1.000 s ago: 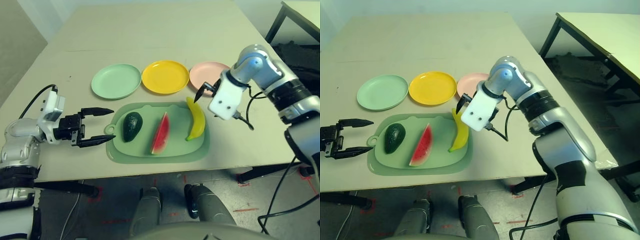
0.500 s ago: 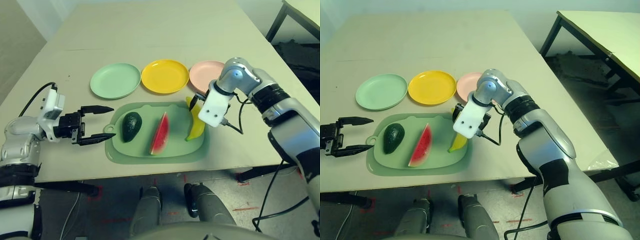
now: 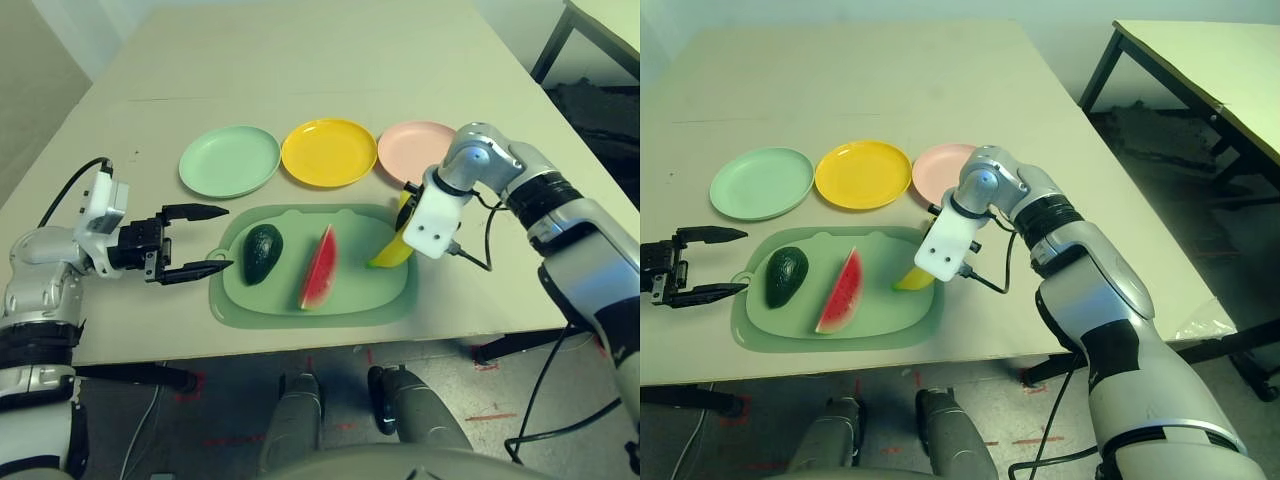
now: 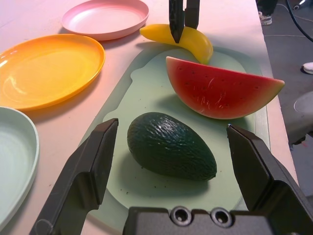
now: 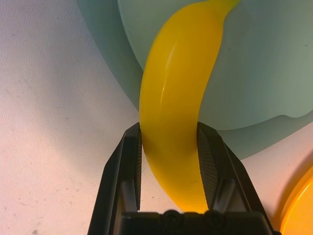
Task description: Place the fruits into color-matched plates.
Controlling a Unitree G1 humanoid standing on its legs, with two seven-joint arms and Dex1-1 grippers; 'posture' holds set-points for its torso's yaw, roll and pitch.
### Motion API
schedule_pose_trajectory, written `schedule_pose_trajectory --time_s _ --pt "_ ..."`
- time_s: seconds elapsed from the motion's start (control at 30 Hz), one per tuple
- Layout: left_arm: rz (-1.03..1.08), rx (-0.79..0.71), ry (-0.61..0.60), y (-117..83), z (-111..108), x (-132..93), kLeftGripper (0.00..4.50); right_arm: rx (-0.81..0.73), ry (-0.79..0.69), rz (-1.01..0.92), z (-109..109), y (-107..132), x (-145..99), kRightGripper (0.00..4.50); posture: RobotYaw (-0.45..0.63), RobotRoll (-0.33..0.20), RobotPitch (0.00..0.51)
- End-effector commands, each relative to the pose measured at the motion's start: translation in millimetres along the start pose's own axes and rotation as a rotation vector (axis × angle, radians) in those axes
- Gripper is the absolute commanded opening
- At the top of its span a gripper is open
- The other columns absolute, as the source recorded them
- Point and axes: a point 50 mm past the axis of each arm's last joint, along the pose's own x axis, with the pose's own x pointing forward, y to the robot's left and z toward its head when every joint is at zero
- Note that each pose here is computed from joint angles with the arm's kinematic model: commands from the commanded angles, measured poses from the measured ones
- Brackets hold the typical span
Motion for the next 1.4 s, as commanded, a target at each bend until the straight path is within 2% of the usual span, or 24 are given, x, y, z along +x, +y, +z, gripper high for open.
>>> schedule_pose_trajectory --time_s 0.03,0.3,0.57,0.77,0.97,1.17,1.4 --pt "0.012 0.005 0.015 -1 -1 -3 4.5 0.001 -0.004 0.001 0 -1 -3 1.65 0.04 0.0 0.167" --pt "0.028 0.006 0.02 -1 -2 -6 4.5 -0.013 0.026 -0.068 2 -26 -35 1.65 0.04 0.0 0.155" --pt "0.153 -0.02 -0.034 5 8 -6 4.5 0.04 0.076 -0.176 1 -56 -50 1.65 0.06 0.0 0.16" --pt "0.212 -0.032 0.009 3 7 -9 4.5 0.129 0.107 -0.348 2 -83 -44 1.65 0.08 0.0 0.168" --pt "0.31 -0.055 0.033 9 13 -10 4.5 0.207 0.186 -0.459 -2 -98 -35 1.65 0.09 0.0 0.176" --pt "0.434 -0.029 0.093 17 15 -13 4.5 0.298 0.271 -0.536 -9 -103 -28 1.65 0.11 0.0 0.184" --pt "0.494 -0.011 0.097 19 21 -16 4.5 0.357 0.319 -0.557 -16 -98 -17 1.65 0.14 0.0 0.197"
